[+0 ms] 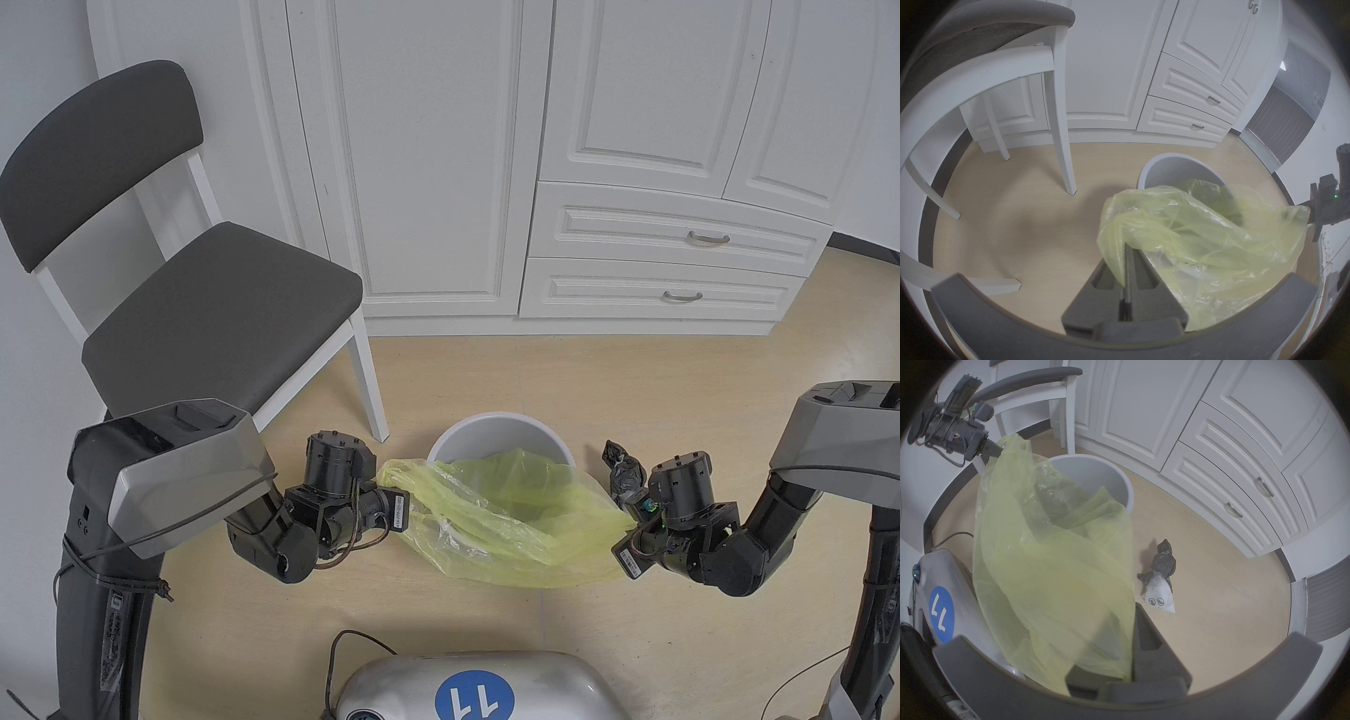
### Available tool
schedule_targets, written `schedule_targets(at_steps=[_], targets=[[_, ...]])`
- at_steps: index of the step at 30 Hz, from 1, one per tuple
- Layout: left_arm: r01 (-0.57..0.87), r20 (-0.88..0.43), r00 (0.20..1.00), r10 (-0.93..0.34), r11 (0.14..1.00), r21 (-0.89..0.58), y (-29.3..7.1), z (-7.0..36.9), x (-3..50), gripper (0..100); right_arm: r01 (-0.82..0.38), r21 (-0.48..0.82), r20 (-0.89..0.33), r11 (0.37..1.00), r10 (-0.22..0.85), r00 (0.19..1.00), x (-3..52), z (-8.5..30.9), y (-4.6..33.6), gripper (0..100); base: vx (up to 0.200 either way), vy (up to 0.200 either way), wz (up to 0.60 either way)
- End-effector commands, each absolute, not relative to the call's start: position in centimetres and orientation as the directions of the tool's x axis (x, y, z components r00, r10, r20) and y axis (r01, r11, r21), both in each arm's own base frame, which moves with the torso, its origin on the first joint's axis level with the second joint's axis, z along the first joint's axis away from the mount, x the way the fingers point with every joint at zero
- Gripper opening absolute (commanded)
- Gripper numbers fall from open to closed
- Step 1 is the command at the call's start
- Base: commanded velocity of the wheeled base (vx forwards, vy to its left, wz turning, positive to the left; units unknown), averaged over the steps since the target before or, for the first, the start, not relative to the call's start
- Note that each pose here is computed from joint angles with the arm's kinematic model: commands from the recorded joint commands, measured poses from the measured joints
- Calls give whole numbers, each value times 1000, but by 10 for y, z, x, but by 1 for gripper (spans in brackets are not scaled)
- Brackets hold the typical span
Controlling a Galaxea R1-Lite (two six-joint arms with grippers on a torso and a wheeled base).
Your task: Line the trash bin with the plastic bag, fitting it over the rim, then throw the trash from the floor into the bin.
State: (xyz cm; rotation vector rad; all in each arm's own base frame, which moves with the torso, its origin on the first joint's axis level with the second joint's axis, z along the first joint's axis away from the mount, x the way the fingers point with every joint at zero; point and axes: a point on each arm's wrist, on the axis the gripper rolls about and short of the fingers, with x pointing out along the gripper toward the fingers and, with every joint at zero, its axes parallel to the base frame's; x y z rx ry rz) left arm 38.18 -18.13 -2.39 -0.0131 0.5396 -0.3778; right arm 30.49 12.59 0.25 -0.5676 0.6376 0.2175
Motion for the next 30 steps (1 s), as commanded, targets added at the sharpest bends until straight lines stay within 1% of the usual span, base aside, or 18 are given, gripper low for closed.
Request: schedule_targets(at_steps=[1,4,8,12,15,19,24,25,27,28,30], targets=[[348,-498,791,-356,931,-112,-179,-23,381,0,-376,-433,-636,819,18,772,307,-12,129,0,0,0,0],[344,-518,781,-349,933,-110,-181,-41,385,0,-377,-428,-649,821,11,760,316,-27,133,0,0,0,0],[341,-535,772,-343,934,-107,-182,-49,387,0,-369,-422,-657,828,1,754,321,-39,132,0,0,0,0],[332,-528,779,-338,937,-110,-185,-57,394,0,-360,-419,-653,833,-1,758,325,-41,132,0,0,0,0],[306,-517,797,-312,947,-100,-185,-59,401,0,-348,-414,-645,841,-1,764,327,-38,131,0,0,0,0],[289,-505,811,-294,953,-91,-176,-41,399,0,-330,-414,-623,848,0,782,321,-17,126,0,0,0,0],[297,-532,797,-286,953,-68,-165,-11,387,0,-331,-433,-603,838,3,797,310,4,119,0,0,0,0],[304,-546,793,-270,952,-29,-156,-2,384,0,-332,-443,-598,832,2,802,307,9,116,0,0,0,0],[309,-552,791,-262,951,-8,-152,0,382,0,-334,-447,-596,830,3,803,306,11,115,0,0,0,0],[326,-560,789,-251,945,35,-142,4,377,0,-340,-456,-595,823,2,804,303,13,112,0,0,0,0],[346,-564,784,-258,937,52,-136,8,373,0,-343,-460,-596,819,2,803,301,14,112,0,0,0,0]])
